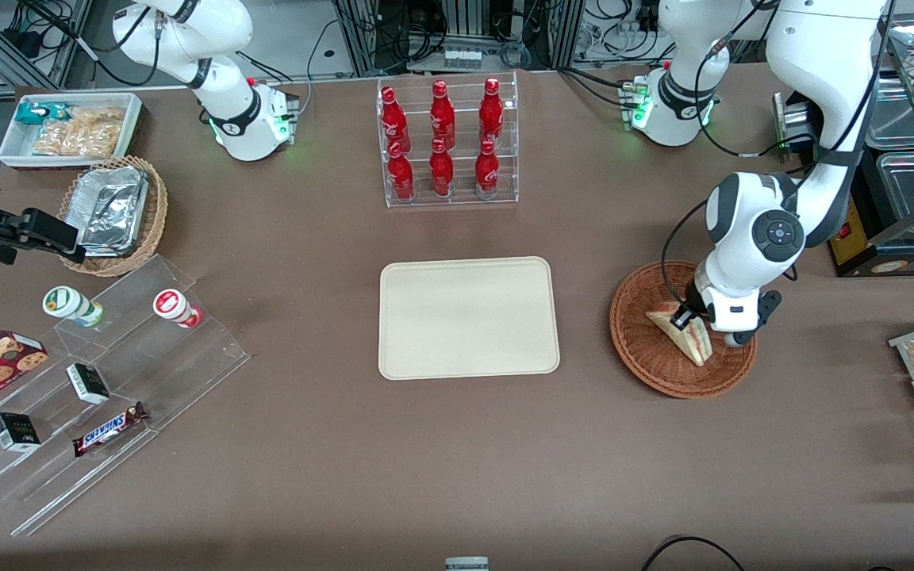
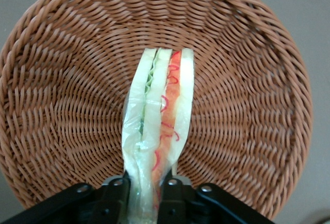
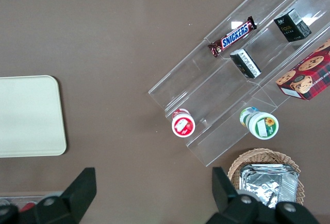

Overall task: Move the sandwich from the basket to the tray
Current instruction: 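Lift the sandwich and carry it toward the cream tray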

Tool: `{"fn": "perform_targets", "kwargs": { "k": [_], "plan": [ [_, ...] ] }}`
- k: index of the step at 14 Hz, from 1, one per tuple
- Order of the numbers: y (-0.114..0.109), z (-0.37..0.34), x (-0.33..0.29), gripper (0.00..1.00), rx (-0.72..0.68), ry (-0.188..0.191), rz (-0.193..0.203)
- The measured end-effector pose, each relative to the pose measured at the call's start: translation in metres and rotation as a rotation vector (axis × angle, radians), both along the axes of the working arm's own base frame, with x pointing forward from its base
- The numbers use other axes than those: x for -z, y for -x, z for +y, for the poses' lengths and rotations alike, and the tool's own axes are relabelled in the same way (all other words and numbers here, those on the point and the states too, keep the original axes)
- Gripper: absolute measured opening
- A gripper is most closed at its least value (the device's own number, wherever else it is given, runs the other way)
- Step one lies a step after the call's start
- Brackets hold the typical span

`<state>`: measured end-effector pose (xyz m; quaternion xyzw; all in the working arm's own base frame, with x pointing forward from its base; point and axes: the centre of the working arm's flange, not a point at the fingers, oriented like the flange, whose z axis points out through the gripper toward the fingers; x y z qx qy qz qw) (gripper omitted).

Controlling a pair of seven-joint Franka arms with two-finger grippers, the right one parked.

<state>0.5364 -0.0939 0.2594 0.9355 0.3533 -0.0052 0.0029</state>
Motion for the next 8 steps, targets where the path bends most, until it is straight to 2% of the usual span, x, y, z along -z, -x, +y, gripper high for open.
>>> {"fn": "perform_targets", "kwargs": {
  "k": [1, 4, 6, 8],
  "plan": [
    [-0.002, -0.004, -0.008, 0.17, 0.072, -0.001, 0.003],
    [-0.012, -0.042, -0.041, 0.15, 0.389, 0.001, 0.047],
    [-0.013, -0.087, -0.056, 0.15, 0.494, 0.002, 0.057],
    [-0.011, -0.130, -0.059, 0.15, 0.563, 0.005, 0.046]
  ]
}}
